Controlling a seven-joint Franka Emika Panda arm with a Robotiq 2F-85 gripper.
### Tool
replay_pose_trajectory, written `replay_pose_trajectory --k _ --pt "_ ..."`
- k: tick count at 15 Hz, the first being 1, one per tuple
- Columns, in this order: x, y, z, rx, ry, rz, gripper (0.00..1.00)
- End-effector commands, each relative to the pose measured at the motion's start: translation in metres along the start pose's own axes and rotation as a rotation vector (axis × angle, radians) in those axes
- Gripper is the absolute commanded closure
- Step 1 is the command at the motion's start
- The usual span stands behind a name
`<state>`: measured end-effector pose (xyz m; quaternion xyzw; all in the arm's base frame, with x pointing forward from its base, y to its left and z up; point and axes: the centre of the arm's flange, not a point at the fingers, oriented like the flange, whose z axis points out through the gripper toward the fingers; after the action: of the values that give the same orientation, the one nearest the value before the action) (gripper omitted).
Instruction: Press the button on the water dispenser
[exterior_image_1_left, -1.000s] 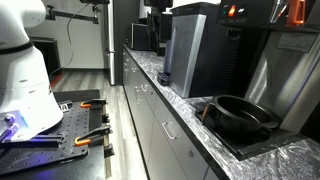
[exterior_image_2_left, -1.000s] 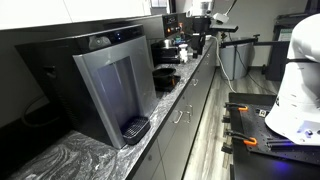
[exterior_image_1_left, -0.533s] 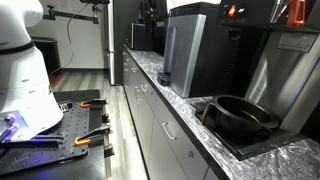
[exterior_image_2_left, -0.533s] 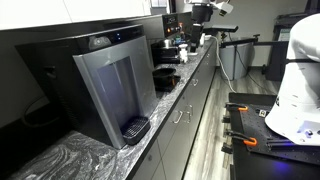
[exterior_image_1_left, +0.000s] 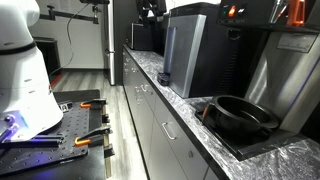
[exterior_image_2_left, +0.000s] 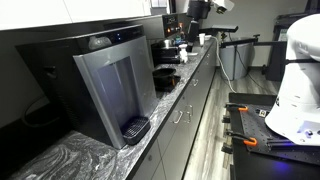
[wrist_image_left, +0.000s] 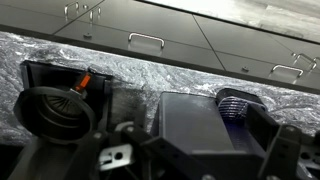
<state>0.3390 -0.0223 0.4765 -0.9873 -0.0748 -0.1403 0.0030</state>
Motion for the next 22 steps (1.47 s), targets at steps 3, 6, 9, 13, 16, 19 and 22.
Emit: replay_pose_trajectory --k 3,6,9,13,16,19,22 --pt "0.000 0.000 0.000 0.000 0.001 0.000 0.00" --pt "0.012 -0.015 -0.004 -0.012 0.018 -0.045 0.00" --pt "0.025 -0.043 -0.015 -0.023 0.054 -0.124 0.00" --pt "0.039 -0.083 -0.031 -0.025 0.101 -0.240 0.34" --pt "0.045 -0.104 -0.040 -0.017 0.143 -0.308 0.58" --pt "0.056 -0.119 -0.044 -0.013 0.188 -0.349 0.82" --pt "0.069 -0.128 -0.041 -0.004 0.239 -0.397 1.00"
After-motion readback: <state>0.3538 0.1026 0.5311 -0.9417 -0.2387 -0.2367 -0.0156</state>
